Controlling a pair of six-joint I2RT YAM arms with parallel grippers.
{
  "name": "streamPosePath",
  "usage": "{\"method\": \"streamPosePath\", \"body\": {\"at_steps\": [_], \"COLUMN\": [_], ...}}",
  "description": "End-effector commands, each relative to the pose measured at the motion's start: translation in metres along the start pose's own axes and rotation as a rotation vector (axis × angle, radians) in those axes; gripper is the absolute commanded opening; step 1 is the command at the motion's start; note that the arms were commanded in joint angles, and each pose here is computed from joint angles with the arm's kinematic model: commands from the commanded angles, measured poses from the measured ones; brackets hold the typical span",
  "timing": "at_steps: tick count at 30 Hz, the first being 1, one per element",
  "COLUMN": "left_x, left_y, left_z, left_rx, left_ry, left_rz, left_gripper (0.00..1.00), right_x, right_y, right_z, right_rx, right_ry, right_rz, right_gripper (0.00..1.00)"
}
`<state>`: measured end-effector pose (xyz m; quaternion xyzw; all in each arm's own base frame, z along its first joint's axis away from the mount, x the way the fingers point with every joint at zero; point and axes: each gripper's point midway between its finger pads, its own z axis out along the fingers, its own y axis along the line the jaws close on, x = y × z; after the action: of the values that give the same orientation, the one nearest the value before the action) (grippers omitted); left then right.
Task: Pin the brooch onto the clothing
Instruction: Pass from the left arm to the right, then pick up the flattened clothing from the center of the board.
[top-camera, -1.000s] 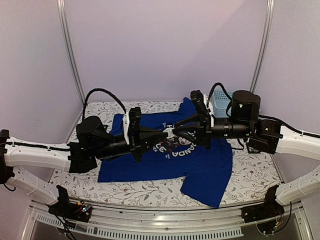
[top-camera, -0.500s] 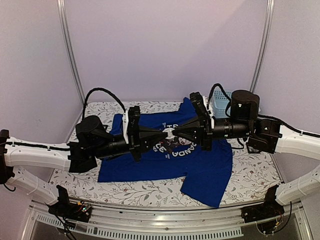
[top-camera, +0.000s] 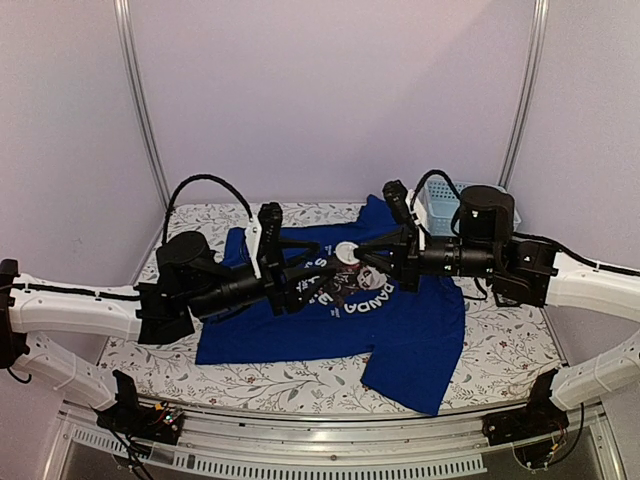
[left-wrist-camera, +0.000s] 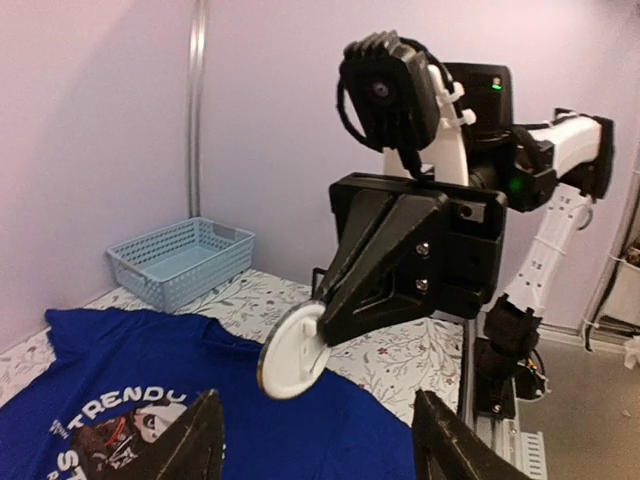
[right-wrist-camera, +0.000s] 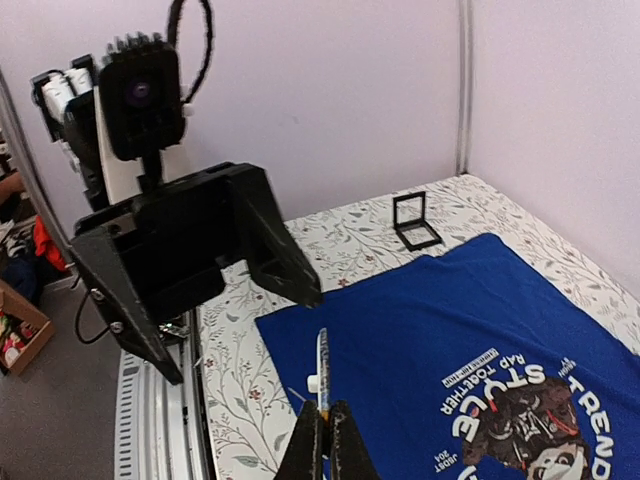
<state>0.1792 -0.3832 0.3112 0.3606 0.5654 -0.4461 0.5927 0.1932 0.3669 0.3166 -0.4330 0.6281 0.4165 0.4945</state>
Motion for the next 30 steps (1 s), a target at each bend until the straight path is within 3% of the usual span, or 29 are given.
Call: {"method": "streamPosePath", "body": {"at_steps": [1, 7, 12, 21, 25, 30], "left_x": [0.045, 0.18, 0.239, 0.286, 0.296, 0.292], "left_y": [0.077, 0.143, 0.144, 0.133, 0.124, 0.12], "left_z": [-0.026, -0.137, -0.204, -0.256, -0.273, -0.294], "left_rx": [-0.42, -0.933, -1.07, -1.166, -1.224, -1.33], "left_ry": [0.13, 0.464, 0.579, 0.751, 0.822, 0.815], "left_rz": [-0.171, -0.484, -0.597, -0.662, -0.709, -0.763], "left_gripper": [0.62, 0.42, 0.39, 0.38, 0.38, 0.4], "right_x": [0.058, 0.166, 0.24, 0.317, 0.327, 0.327], "right_y": [-0.085, -0.127, -0.129, -0.105, -0.089, -0.078], "right_z": [-0.017, -0.03, -0.039, -0.061, -0.066, -0.078], "right_rx": [0.318, 0.527, 0.615, 0.693, 0.707, 0.727], "right_ry": [0.083, 0.253, 0.38, 0.572, 0.639, 0.662], "right_rz": [0.246, 0.509, 0.659, 0.83, 0.841, 0.866], "right_gripper": [0.0, 0.0, 0.0, 0.0, 0.0, 0.0]}}
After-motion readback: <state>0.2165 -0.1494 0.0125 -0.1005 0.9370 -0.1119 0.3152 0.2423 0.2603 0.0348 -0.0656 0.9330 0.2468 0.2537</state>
